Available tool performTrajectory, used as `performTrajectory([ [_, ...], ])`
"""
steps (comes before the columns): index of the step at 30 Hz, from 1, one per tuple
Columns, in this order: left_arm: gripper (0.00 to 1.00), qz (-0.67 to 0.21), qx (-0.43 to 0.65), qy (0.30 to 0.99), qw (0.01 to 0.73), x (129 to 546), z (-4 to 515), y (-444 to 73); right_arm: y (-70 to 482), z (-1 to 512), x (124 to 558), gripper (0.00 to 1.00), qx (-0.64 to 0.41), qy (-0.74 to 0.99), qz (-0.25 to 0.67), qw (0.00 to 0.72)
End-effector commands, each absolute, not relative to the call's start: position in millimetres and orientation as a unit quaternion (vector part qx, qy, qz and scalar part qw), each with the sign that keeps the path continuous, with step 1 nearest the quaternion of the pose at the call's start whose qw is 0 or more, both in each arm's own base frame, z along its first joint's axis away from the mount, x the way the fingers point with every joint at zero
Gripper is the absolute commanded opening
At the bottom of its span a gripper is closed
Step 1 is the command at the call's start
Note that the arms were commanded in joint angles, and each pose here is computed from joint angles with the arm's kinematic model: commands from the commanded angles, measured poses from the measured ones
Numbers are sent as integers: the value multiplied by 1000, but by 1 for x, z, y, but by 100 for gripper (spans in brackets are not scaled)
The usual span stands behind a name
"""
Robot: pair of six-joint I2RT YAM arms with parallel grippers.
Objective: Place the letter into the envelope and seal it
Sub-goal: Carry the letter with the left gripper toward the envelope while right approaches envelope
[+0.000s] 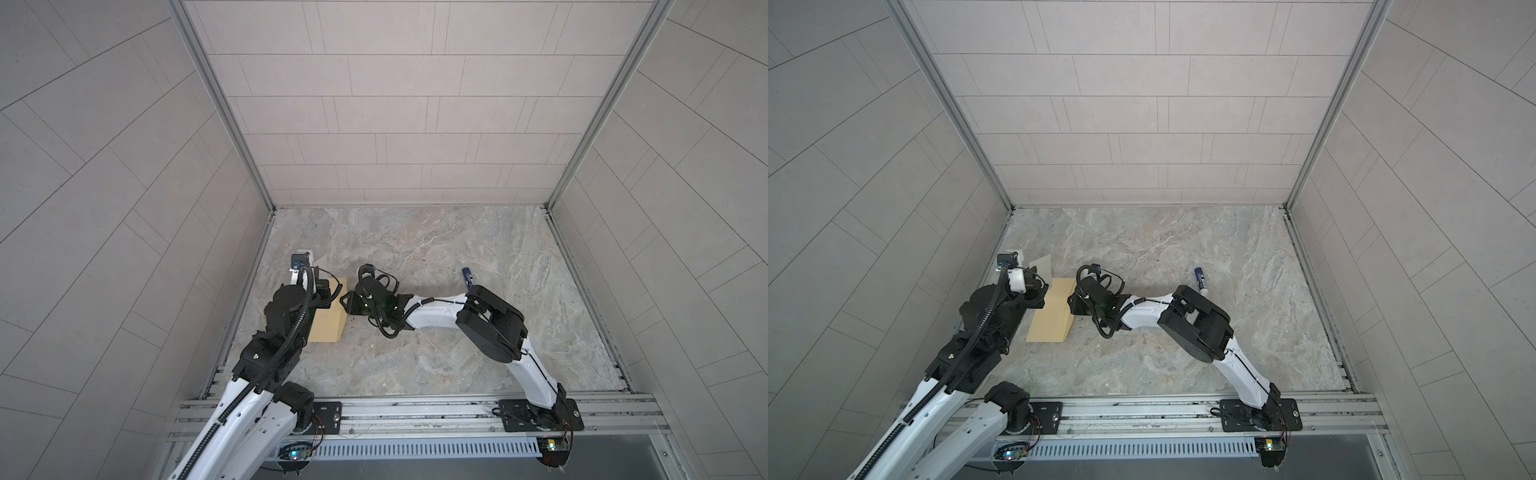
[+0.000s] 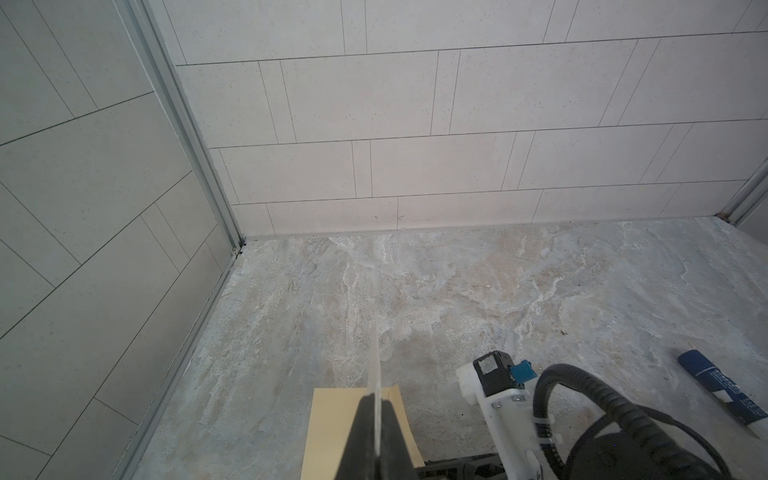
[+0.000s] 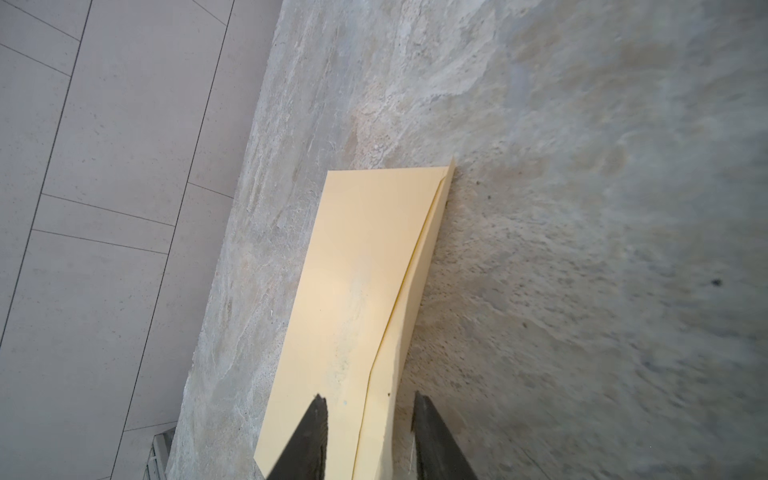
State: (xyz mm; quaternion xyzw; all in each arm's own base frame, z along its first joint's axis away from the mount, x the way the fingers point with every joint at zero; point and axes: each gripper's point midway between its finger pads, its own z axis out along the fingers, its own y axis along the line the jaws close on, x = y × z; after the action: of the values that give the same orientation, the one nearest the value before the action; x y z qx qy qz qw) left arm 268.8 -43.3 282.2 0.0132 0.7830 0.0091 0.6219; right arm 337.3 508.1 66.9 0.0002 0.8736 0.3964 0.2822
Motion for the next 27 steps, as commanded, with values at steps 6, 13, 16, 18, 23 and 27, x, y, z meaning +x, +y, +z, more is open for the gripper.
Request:
performTrajectory([
  [6,0,-3,8,777,630,269,285,-44,509,56,337,7,14,880,387,274],
  [13,0,-2,7,777,629,268,283,-43,499,68,339,0,1,878,382,287],
  [16,0,-3,7,778,628,268,282,-43,491,79,341,0,-7,876,380,297],
  [18,0,-5,8,778,628,268,282,-44,483,86,343,0,-13,875,376,303],
  [23,0,-7,9,777,629,268,282,-44,463,97,342,0,-30,878,366,308],
  [27,0,-8,8,777,630,268,282,-44,441,102,340,0,-47,883,347,313],
])
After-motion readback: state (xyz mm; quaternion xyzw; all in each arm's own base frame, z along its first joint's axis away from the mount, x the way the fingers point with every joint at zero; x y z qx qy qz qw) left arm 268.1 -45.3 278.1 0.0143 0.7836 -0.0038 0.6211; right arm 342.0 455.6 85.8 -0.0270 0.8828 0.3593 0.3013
